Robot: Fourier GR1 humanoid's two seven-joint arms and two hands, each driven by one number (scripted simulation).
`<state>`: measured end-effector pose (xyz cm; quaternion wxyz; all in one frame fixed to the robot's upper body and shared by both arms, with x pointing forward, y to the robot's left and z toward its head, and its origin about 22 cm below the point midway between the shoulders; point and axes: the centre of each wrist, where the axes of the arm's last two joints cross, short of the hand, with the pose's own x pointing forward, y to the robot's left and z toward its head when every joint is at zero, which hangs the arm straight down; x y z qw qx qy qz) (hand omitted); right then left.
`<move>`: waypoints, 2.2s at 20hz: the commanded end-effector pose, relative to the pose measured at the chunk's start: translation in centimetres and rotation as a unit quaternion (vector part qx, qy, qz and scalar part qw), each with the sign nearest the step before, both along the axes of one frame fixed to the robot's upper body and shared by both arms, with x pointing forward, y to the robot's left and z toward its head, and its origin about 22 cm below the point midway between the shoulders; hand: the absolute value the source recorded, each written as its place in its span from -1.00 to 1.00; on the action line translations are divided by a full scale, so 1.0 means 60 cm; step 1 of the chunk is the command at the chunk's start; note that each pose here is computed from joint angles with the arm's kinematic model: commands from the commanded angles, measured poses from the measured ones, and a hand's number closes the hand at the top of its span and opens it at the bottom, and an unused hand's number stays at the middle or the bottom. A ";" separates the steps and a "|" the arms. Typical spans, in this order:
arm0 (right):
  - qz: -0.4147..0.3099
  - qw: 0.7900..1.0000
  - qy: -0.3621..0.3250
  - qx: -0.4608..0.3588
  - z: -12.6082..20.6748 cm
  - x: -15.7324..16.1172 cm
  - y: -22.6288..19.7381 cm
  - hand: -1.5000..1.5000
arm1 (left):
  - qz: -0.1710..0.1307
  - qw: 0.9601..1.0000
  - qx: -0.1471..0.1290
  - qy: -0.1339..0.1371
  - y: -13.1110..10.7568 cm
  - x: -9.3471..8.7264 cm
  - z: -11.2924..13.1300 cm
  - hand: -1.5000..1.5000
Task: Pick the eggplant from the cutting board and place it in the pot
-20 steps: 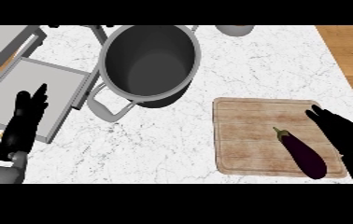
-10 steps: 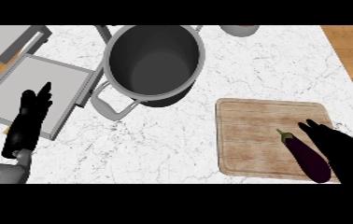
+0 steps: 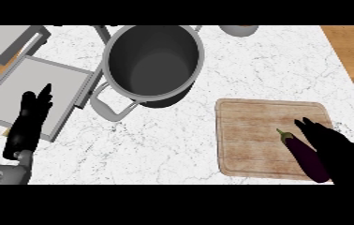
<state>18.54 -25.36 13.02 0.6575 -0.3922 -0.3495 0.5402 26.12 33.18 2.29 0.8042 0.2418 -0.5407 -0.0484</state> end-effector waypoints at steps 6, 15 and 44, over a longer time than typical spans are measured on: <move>-0.010 1.000 0.021 -0.010 -0.089 0.025 -0.049 -1.00 | -0.003 1.000 0.004 -0.007 0.017 -0.001 0.013 0.00; -0.005 1.000 -0.003 -0.031 -0.102 0.075 -0.034 -1.00 | 0.000 1.000 0.005 0.002 -0.042 0.019 -0.018 0.00; -0.023 0.997 0.067 -0.002 -0.210 0.106 -0.026 1.00 | 0.006 1.000 0.004 -0.005 0.021 0.018 0.002 0.00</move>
